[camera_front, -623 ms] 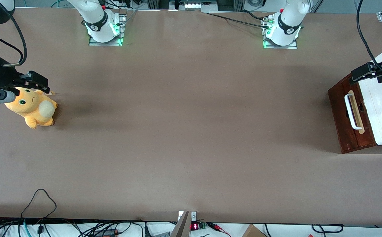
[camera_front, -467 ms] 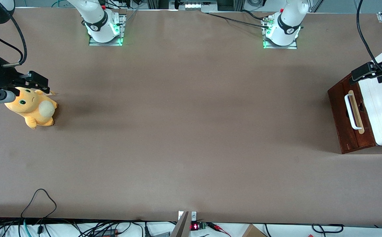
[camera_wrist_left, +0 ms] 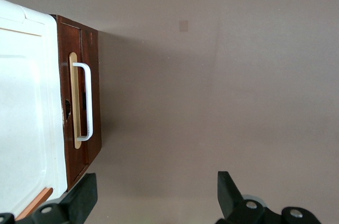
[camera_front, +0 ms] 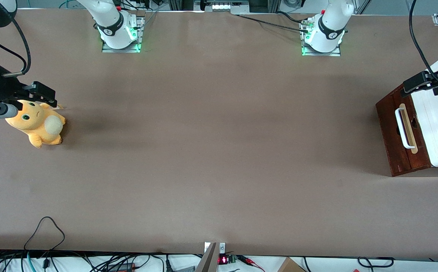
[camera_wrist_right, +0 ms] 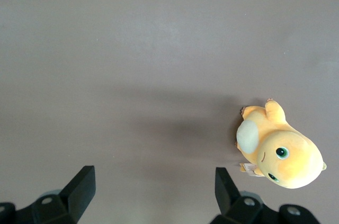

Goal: Open lower drawer with left arm only

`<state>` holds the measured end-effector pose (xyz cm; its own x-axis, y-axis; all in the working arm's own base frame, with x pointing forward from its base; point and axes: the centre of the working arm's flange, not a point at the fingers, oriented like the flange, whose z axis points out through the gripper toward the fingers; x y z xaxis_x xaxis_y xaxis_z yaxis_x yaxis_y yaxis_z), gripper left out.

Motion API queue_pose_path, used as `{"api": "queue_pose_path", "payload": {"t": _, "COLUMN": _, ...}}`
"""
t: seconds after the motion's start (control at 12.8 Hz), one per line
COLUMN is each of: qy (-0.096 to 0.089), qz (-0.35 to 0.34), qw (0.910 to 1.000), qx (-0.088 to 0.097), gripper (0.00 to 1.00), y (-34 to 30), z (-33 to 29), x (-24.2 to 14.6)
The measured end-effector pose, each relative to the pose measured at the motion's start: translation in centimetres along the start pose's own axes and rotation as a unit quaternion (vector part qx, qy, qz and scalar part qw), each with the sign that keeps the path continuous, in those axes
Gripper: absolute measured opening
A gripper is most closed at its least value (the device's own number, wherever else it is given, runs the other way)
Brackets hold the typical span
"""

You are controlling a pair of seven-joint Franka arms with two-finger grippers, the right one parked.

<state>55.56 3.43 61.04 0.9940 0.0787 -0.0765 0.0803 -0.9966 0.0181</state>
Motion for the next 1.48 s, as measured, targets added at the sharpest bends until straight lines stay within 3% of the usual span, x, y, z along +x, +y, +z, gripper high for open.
{"api": "queue_pose_path", "payload": {"t": 1.09, "qy": -0.038, "qz": 0.010, "qw": 0.9992, "qx": 0.002, "gripper": 1.00, "y": -0.2, "z": 3.1, "x": 1.2}}
{"api": "queue_pose_path", "payload": {"t": 1.48, "qy": -0.030, "qz": 0.012, "qw": 0.9982, "qx": 0.050, "gripper": 1.00, "y": -1.4, "z": 8.3, "x": 3.2}}
